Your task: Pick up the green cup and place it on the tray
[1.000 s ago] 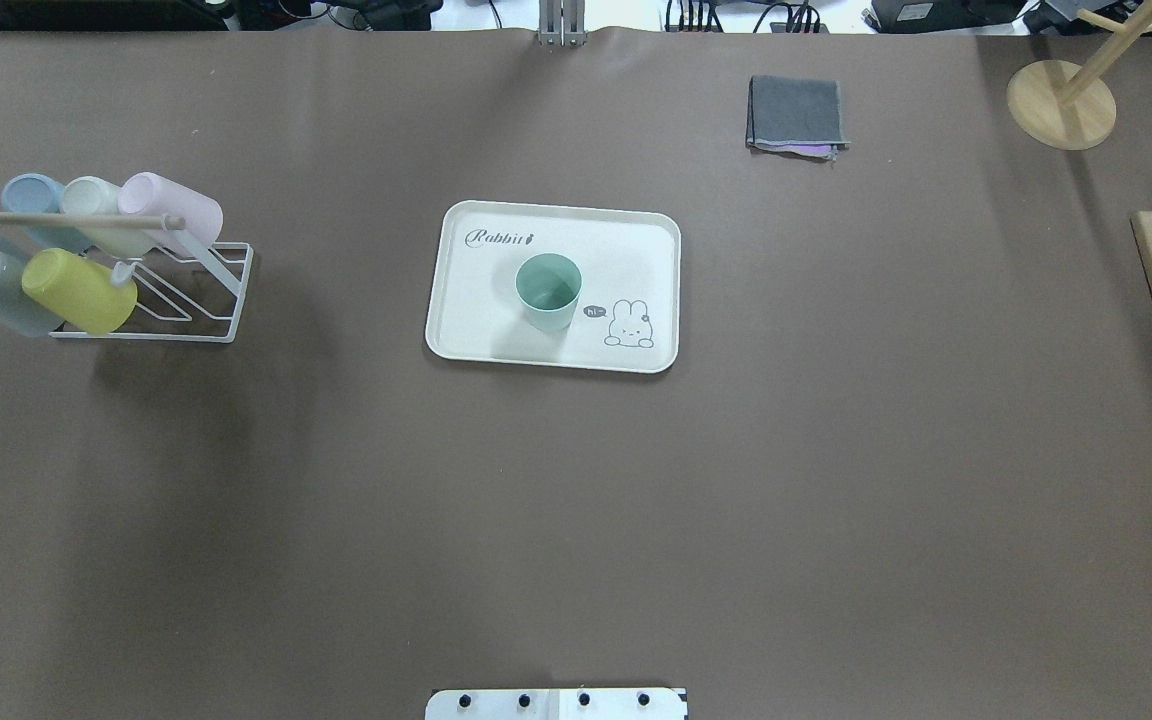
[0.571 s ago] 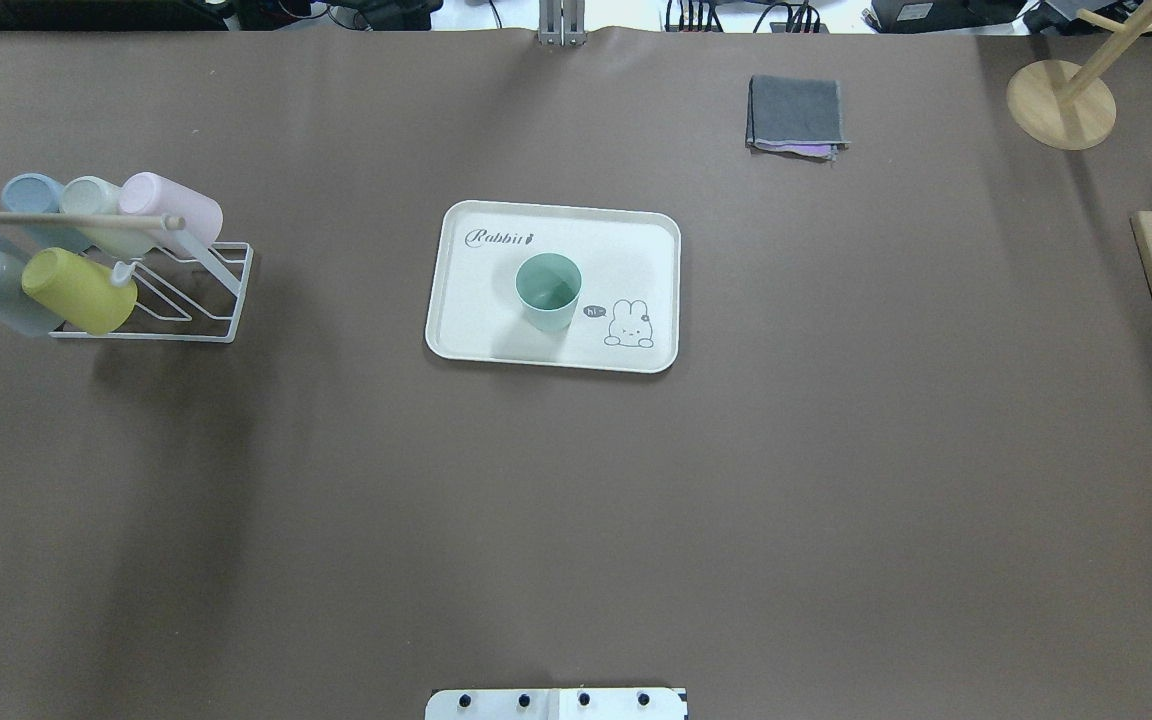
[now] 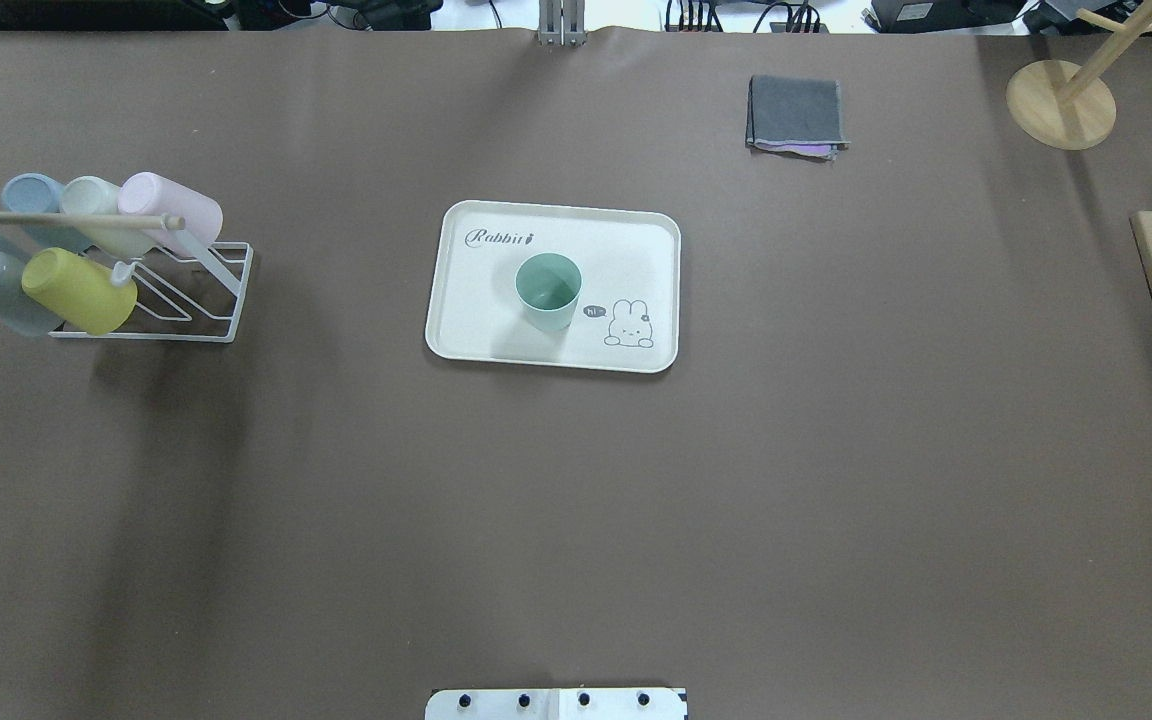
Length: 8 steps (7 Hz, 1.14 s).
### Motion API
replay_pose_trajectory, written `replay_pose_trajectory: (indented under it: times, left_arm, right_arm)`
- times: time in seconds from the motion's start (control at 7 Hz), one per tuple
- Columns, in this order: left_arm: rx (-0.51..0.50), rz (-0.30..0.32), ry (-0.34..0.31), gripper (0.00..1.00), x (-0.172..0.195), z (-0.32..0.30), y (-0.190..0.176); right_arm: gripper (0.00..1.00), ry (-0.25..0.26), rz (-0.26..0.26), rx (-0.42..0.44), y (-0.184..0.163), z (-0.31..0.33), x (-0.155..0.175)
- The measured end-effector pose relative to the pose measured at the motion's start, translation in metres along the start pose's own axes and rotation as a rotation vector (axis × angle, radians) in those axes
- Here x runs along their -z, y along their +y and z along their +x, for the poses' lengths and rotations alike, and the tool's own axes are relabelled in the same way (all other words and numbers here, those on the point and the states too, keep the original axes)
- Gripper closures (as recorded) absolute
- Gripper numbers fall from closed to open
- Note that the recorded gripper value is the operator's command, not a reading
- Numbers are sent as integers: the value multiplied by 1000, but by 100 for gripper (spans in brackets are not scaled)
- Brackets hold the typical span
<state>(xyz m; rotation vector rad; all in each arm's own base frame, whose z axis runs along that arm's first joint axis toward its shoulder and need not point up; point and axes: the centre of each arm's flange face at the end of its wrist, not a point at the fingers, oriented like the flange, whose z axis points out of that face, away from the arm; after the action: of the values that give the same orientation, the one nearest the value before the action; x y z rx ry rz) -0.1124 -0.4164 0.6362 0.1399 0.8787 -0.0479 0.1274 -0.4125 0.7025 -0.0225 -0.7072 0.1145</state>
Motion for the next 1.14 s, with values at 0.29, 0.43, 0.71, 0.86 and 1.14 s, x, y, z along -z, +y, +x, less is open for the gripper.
replay_pose_trajectory:
  times: [0.29, 0.43, 0.71, 0.86, 1.14]
  left_arm:
    - [21, -23, 3, 2, -8, -7, 4]
    - [28, -33, 2, 2, -10, -8, 3]
    - [33, -45, 2, 2, -14, -9, 5]
    - [33, -48, 1, 2, -15, -10, 5]
    - [24, -43, 0, 2, -12, -9, 6]
  right_arm:
    - [0, -2, -5, -5, 0, 2, -3]
    - [0, -3, -6, -6, 0, 3, -4]
    - [0, -4, -6, -6, 0, 3, -4]
    - [0, -4, -7, -6, 0, 3, -5]
    - [0, -4, -7, -6, -1, 3, -5]
